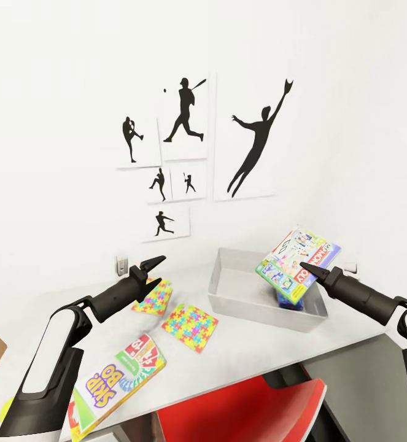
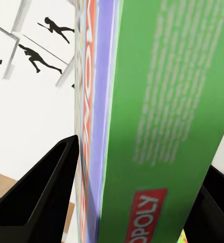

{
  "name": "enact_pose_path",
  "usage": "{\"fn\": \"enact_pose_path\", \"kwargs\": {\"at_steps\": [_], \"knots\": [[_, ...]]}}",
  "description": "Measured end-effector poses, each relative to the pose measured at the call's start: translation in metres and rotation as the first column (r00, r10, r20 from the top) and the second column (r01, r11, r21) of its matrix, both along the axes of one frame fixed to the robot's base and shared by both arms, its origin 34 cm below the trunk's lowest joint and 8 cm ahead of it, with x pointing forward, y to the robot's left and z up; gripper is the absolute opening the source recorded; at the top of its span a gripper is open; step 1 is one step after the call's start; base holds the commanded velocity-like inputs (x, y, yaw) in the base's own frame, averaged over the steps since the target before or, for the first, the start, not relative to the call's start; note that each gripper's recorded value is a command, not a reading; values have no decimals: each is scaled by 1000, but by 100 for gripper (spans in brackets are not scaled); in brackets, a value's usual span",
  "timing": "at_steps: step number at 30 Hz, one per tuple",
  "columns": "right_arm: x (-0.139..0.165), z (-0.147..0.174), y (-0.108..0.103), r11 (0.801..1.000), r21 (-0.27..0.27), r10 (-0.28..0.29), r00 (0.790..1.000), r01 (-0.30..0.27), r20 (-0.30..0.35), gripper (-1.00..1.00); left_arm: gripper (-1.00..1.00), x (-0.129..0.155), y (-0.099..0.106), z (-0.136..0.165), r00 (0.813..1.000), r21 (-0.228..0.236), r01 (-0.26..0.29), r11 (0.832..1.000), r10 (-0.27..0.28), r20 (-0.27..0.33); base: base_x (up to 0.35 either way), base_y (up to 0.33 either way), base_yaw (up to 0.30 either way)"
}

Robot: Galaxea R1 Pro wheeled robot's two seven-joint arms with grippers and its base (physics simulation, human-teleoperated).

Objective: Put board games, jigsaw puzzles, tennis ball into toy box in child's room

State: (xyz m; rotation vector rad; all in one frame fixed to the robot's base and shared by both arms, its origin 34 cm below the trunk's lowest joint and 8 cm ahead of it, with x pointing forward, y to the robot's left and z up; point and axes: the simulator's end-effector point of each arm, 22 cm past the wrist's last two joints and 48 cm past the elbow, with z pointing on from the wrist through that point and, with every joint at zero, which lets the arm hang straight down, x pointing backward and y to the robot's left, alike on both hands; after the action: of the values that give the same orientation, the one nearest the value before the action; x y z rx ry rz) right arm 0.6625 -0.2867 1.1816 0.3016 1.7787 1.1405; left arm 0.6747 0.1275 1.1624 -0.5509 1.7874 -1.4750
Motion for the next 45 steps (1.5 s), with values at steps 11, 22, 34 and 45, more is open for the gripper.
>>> {"fn": "enact_pose_path", "kwargs": {"at_steps": [11, 22, 34, 45], "knots": [[0, 0, 0, 1000, 0, 0, 1000, 0, 0, -100, 100, 0, 0, 0, 1000, 0, 0, 1000, 0, 0, 1, -64, 23], [0, 0, 0, 1000, 0, 0, 1000, 0, 0, -100, 100, 0, 0, 0, 1000, 1, 0, 1000, 0, -1, 0, -82, 221], [0, 0, 0, 1000, 1, 0, 1000, 0, 0, -100, 100, 0, -1, 0, 1000, 0, 1, 1000, -1, 0, 3, -12, 49], [-1, -2, 2, 1000, 5, 1, 1000, -1, -5, -100, 100, 0, -1, 0, 1000, -1, 1, 1000, -1, 0, 78, -134, 4]]}}
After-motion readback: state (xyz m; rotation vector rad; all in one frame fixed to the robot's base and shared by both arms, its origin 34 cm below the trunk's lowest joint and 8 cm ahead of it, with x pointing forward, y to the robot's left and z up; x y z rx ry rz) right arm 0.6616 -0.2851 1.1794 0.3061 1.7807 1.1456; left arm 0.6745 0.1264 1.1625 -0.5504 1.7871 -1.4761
